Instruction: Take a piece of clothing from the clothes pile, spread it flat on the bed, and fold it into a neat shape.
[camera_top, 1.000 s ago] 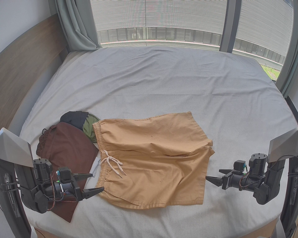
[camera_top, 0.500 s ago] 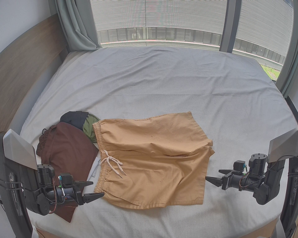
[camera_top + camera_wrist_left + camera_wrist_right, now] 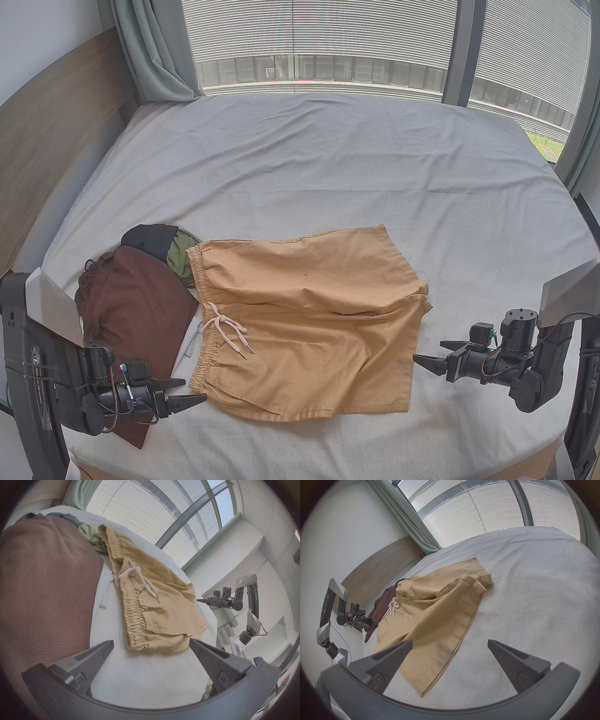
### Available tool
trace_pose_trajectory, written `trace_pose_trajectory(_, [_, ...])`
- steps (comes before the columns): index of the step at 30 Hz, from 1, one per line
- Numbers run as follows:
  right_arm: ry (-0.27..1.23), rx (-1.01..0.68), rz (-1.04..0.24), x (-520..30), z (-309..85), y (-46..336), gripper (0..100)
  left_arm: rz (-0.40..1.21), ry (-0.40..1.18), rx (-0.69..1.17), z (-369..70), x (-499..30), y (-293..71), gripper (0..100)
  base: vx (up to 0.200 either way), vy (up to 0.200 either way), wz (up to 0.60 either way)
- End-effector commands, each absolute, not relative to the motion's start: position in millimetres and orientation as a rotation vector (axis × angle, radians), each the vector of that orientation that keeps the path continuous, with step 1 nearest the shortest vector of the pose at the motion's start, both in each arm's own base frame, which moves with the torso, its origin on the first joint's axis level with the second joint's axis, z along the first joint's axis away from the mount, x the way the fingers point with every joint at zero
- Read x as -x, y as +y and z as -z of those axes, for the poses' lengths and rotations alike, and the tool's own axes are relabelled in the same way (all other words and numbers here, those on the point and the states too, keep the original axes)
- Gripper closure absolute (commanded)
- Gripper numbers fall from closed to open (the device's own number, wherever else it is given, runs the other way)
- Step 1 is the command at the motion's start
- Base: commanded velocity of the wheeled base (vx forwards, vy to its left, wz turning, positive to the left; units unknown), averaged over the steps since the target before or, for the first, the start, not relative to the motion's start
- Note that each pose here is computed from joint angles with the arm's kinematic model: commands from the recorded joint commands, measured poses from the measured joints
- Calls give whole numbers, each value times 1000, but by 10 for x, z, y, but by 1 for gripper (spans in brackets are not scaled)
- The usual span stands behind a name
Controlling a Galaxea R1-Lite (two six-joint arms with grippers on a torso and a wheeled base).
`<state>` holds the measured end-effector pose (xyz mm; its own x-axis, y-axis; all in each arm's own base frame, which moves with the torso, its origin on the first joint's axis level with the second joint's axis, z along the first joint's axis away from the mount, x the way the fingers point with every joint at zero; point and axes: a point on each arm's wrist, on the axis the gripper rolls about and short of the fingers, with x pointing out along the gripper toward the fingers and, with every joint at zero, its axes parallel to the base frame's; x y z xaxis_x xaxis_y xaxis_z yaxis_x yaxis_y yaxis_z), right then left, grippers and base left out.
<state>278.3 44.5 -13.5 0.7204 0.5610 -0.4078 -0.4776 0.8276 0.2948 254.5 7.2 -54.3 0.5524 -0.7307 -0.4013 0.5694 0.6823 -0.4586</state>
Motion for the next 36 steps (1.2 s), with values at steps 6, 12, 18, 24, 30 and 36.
trace_pose_trajectory(6, [508, -174, -577, -2788, 148, 442, 0, 755, 685, 433, 608, -2585, -4, 0, 0, 0, 0])
trace_pose_trajectory(12, [506, -175, -577, -2792, 143, 442, 0, 701, 703, 507, 595, -2685, -49, 0, 0, 0, 0])
trace_pose_trajectory(18, [504, -174, -576, -2792, 139, 442, 0, 694, 696, 523, 603, -2745, -54, 0, 0, 0, 0])
trace_pose_trajectory(24, [503, -174, -576, -2789, 131, 442, 0, 700, 701, 523, 607, -2744, -75, 0, 0, 0, 0])
trace_pose_trajectory(30, [512, -175, -578, -2770, 142, 444, 0, 700, 704, 527, 611, -2743, -80, 100, 0, 0, 0])
trace_pose_trajectory(36, [563, -193, -619, -2640, 173, 445, 0, 700, 711, 524, 645, -2739, -80, 100, 0, 0, 0])
